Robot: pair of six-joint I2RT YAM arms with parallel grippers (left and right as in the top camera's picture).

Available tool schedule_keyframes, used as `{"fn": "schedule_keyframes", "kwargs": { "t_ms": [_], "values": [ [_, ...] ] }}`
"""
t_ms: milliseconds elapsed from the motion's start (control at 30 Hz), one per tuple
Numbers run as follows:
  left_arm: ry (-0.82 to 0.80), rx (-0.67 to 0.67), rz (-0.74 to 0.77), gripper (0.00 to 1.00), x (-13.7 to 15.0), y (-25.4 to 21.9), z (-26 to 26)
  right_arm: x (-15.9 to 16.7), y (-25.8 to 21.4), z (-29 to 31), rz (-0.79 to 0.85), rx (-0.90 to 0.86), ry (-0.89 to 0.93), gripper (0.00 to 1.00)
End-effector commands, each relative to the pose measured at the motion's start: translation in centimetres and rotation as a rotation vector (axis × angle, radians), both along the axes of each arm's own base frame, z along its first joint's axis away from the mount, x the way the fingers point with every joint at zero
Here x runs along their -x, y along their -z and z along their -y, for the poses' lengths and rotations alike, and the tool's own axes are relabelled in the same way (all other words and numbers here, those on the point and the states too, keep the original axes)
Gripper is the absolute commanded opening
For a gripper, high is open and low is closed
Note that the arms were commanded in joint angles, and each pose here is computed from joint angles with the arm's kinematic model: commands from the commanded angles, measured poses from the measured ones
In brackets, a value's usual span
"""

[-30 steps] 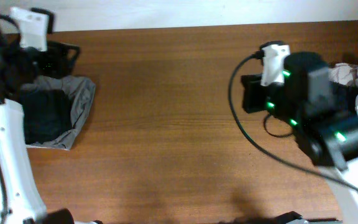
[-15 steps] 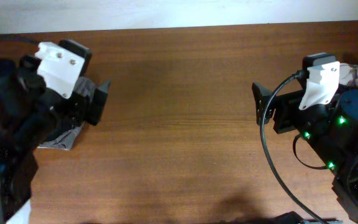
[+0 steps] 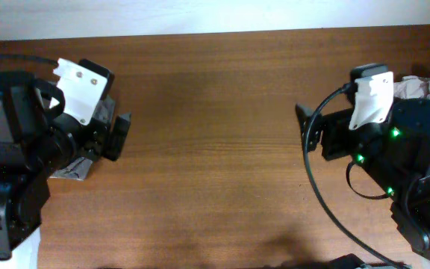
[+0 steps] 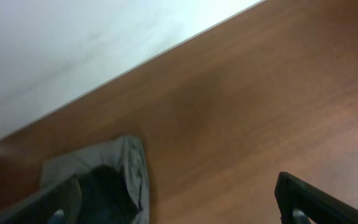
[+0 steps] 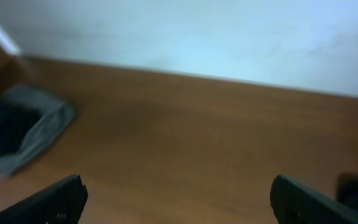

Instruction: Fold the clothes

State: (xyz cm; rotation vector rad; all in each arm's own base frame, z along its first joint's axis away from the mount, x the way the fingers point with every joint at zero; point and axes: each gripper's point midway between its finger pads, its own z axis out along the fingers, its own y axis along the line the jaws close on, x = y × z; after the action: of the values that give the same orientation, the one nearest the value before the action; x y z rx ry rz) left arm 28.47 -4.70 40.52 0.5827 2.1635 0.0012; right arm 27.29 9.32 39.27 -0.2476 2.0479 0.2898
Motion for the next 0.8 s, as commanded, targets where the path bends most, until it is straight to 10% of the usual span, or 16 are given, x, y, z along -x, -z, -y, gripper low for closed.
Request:
{"fn": "schedule_keyframes", "kwargs": {
  "t_ms": [0,767],
  "values": [
    [0.004,-0.018,-0.032,0.99,0.7,0.6,-0.1,0.9,0.3,-1.8,-0.041,-0.04,-0.104,0.99],
    [0.005,-0.028,-0.16,0.99,2.9,2.9,-0.3,9.6,-1.4,10.3,0.237,0.167,0.338,0.99]
  ]
}}
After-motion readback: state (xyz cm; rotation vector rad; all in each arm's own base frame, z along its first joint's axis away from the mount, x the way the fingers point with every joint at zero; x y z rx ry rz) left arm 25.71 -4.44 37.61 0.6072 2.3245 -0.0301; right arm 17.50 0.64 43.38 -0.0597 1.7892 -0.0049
